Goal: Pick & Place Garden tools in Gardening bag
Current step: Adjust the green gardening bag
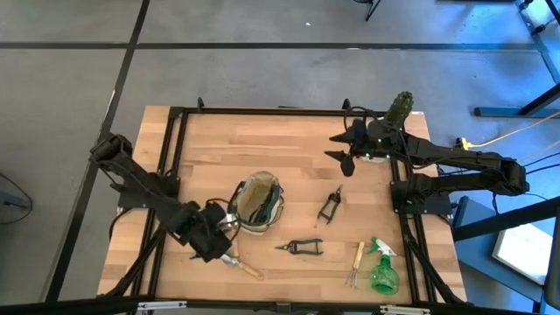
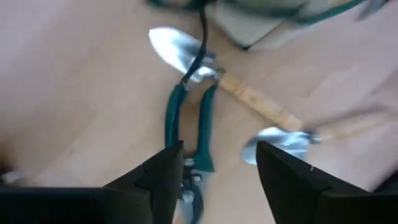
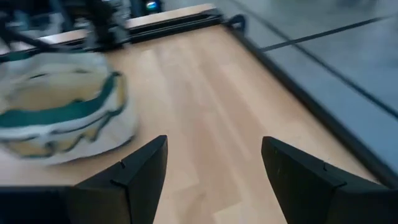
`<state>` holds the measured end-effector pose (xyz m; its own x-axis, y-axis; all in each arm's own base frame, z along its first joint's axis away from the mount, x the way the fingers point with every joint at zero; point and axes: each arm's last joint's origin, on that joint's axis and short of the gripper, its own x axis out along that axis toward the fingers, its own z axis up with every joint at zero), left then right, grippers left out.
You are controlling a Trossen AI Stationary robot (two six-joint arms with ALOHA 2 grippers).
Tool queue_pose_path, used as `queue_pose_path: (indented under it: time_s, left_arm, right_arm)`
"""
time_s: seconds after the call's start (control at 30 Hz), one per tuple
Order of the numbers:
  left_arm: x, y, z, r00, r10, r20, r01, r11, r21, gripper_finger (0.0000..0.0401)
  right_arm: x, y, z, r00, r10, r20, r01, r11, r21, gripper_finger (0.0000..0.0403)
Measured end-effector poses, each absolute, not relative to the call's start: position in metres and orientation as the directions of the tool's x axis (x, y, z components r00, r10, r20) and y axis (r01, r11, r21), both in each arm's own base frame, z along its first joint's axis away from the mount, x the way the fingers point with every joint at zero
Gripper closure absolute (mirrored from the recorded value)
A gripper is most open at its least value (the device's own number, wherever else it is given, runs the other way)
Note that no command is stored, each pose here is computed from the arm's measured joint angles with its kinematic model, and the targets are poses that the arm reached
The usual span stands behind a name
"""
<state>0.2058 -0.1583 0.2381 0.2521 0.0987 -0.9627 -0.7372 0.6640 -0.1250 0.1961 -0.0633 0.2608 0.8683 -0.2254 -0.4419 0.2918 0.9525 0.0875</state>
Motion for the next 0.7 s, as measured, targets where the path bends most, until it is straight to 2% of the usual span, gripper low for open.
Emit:
queue_pose_path:
  time_s: [0.13, 0.27, 0.47, 0.7]
  left_arm:
    - [0.202, -0.156, 0.192, 0.304, 0.067, -0.950, -0.719, 0.670, -0.183, 0.0243]
    - [0.206, -0.145, 0.165, 0.436, 0.094, -0.895, -0.686, 0.679, -0.263, 0.0273]
    - [0.216, -0.130, 0.157, 0.479, 0.126, -0.869, -0.672, 0.689, -0.271, 0.0301]
    - [0.232, -0.119, 0.161, 0.543, 0.132, -0.829, -0.635, 0.711, -0.303, 0.0310]
  right_arm:
    - [0.195, -0.061, 0.257, 0.867, -0.148, -0.475, 0.233, 0.964, 0.125, 0.0139]
    - [0.194, -0.060, 0.255, 0.856, -0.137, -0.499, 0.231, 0.964, 0.131, 0.0139]
    - [0.193, -0.060, 0.254, 0.853, -0.134, -0.504, 0.229, 0.964, 0.132, 0.0139]
    - [0.193, -0.060, 0.254, 0.854, -0.134, -0.503, 0.229, 0.964, 0.132, 0.0139]
